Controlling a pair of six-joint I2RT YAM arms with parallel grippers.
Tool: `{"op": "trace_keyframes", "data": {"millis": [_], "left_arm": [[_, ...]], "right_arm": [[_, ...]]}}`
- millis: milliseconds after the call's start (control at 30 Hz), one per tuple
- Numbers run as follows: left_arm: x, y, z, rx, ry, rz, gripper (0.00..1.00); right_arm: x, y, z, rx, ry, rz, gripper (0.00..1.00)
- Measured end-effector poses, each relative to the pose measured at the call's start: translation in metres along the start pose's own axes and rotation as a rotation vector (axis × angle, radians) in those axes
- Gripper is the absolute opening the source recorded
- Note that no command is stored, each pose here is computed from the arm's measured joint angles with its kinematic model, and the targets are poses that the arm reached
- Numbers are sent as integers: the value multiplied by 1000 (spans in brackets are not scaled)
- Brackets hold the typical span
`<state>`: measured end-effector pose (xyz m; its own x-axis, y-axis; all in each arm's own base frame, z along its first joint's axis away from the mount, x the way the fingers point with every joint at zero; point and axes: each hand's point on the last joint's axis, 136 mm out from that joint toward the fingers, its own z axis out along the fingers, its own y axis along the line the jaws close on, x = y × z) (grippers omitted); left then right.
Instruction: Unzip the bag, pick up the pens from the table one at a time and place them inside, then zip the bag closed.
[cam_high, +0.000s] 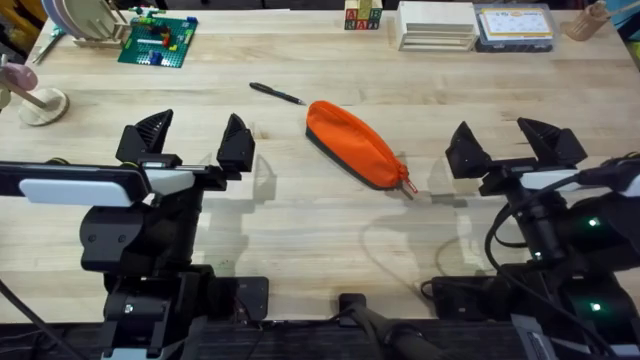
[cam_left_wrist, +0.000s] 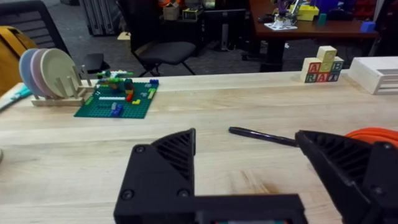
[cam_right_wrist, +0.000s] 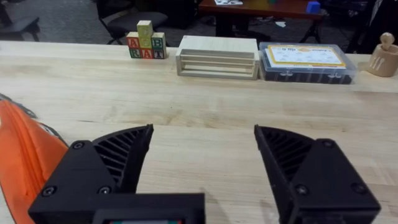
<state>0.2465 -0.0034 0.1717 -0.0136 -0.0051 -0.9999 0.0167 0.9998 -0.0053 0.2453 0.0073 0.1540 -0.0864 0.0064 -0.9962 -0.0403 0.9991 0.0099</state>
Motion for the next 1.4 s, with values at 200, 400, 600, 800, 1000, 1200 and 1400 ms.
{"op": "trace_keyframes", "data": {"millis": [200, 400, 600, 800, 1000, 1200, 1400], "left_arm": [[0, 0, 0, 0, 0, 1, 993], [0, 0, 0, 0, 0, 1, 993], [-4, 1, 0, -3, -17, 1, 993], [-2, 0, -1, -2, 3, 1, 994], [-27, 0, -8, 0, -2, 2, 993], [-65, -1, -10, 1, -9, 2, 994], [-85, -6, 18, 34, 109, 0, 994]], "right_arm": [[0, 0, 0, 0, 1, 0, 998], [1, 0, 0, 0, 4, 0, 998], [1, 0, 0, 0, 3, 0, 997], [0, 0, -1, -1, 14, 1, 997], [-2, 2, -10, -10, 84, 4, 997], [-33, 3, -20, -11, 99, 4, 997], [-73, 4, -28, -10, 206, 9, 997]]}}
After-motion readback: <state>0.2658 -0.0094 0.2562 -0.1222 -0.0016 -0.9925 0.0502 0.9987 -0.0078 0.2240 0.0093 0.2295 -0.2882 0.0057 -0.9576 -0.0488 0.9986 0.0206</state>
